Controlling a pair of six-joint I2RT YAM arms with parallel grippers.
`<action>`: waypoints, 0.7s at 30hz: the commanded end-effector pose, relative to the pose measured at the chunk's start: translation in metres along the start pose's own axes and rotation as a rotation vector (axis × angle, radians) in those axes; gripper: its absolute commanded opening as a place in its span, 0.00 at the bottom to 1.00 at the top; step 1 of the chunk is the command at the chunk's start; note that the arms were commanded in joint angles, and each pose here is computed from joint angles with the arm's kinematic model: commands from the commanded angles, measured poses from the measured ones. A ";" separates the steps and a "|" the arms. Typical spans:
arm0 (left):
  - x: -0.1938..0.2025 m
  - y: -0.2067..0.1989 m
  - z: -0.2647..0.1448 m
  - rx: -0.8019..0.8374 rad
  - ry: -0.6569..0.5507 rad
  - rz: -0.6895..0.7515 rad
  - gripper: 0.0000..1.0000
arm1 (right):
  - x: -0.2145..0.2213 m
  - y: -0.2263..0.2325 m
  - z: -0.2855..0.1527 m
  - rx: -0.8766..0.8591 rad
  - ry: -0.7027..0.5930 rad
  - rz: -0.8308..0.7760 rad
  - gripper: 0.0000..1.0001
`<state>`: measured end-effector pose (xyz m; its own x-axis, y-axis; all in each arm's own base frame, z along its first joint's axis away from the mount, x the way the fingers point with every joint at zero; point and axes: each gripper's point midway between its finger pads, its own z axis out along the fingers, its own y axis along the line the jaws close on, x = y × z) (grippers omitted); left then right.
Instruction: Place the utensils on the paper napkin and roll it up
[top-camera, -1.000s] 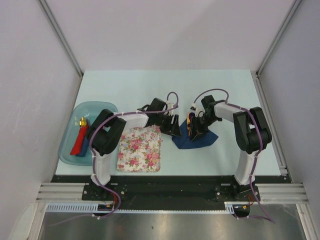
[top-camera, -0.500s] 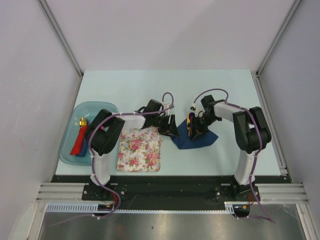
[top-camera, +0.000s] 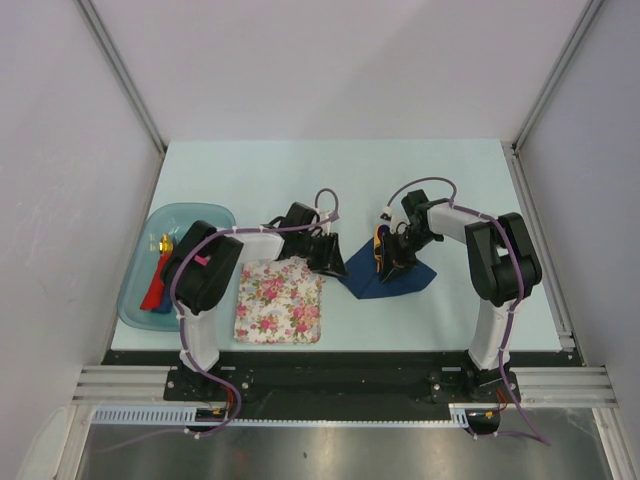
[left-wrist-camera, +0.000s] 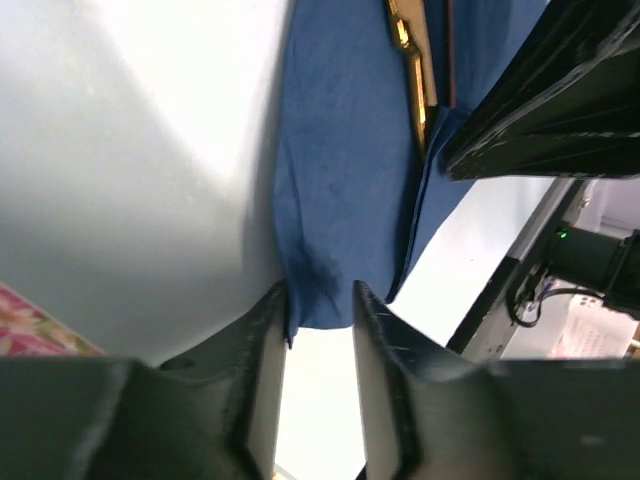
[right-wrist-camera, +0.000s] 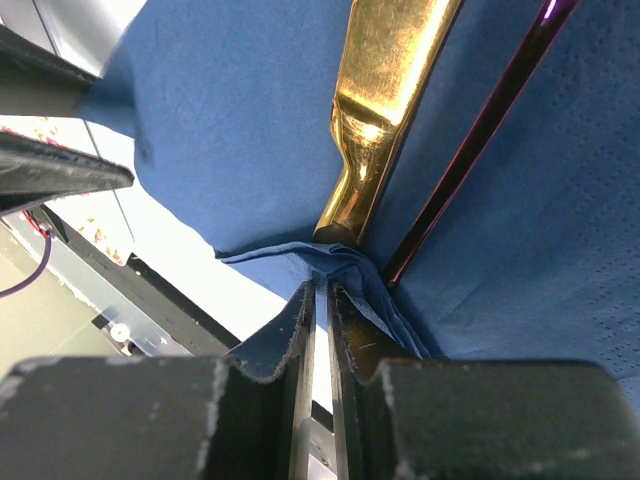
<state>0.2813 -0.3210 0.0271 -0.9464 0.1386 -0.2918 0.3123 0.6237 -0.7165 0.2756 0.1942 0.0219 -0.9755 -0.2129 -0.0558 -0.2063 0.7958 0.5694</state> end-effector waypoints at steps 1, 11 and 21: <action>-0.004 -0.005 -0.006 0.004 -0.025 -0.005 0.33 | -0.011 -0.007 0.007 0.043 -0.024 -0.029 0.14; -0.022 -0.048 -0.003 0.178 -0.056 0.032 0.02 | -0.012 -0.007 0.008 0.046 -0.024 -0.029 0.14; -0.031 -0.087 0.003 0.321 -0.057 0.075 0.01 | -0.013 -0.009 0.009 0.053 -0.025 -0.021 0.14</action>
<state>0.2775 -0.3588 0.0631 -0.9416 0.1213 -0.3140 0.3339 0.4556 -0.8252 0.2757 0.1941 0.0218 -0.9764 -0.2098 -0.0515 -0.2014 0.7978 0.5682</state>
